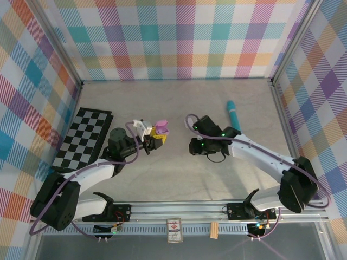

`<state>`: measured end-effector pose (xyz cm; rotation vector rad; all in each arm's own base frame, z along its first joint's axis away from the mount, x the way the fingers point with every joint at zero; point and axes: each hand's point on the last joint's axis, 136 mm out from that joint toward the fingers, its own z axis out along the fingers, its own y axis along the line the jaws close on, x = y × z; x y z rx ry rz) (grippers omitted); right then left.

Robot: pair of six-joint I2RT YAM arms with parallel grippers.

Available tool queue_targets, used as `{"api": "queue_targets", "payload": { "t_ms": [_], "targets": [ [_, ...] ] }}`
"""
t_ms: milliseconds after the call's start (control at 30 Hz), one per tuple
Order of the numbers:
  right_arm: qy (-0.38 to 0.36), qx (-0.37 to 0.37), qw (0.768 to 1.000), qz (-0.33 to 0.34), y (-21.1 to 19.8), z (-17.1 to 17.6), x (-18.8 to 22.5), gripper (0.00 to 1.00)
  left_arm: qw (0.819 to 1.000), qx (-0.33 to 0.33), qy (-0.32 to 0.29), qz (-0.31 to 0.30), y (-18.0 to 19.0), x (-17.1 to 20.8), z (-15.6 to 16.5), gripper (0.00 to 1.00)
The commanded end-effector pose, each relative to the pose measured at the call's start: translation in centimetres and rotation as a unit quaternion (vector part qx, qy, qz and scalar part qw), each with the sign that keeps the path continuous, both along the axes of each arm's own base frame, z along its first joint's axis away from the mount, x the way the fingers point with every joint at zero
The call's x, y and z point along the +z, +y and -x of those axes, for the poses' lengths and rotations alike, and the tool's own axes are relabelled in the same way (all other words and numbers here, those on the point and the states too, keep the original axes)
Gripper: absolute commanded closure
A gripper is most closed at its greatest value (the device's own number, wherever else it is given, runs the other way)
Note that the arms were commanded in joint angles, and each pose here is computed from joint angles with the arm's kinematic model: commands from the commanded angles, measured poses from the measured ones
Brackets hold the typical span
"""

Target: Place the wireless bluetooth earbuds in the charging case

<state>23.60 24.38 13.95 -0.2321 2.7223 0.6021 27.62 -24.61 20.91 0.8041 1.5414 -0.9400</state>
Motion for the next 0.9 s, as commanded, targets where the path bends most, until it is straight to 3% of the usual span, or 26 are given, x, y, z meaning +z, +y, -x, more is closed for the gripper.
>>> {"api": "queue_targets", "payload": {
  "t_ms": [0,433,867],
  "targets": [
    [0.006,0.016,0.998,-0.067,1.0,0.7,3.0,0.81,0.997,-0.072,-0.032,0.001,-1.9,1.5,1.5,0.71],
    [-0.031,0.069,0.974,-0.213,3.6,0.9,11.0,0.80,0.987,-0.159,-0.026,-0.026,-5.2,1.0,3.9,0.71],
    [-0.047,0.101,0.963,-0.245,4.9,0.6,12.3,0.80,0.979,-0.199,-0.024,-0.022,-5.8,1.6,5.6,0.71]
  ]
}}
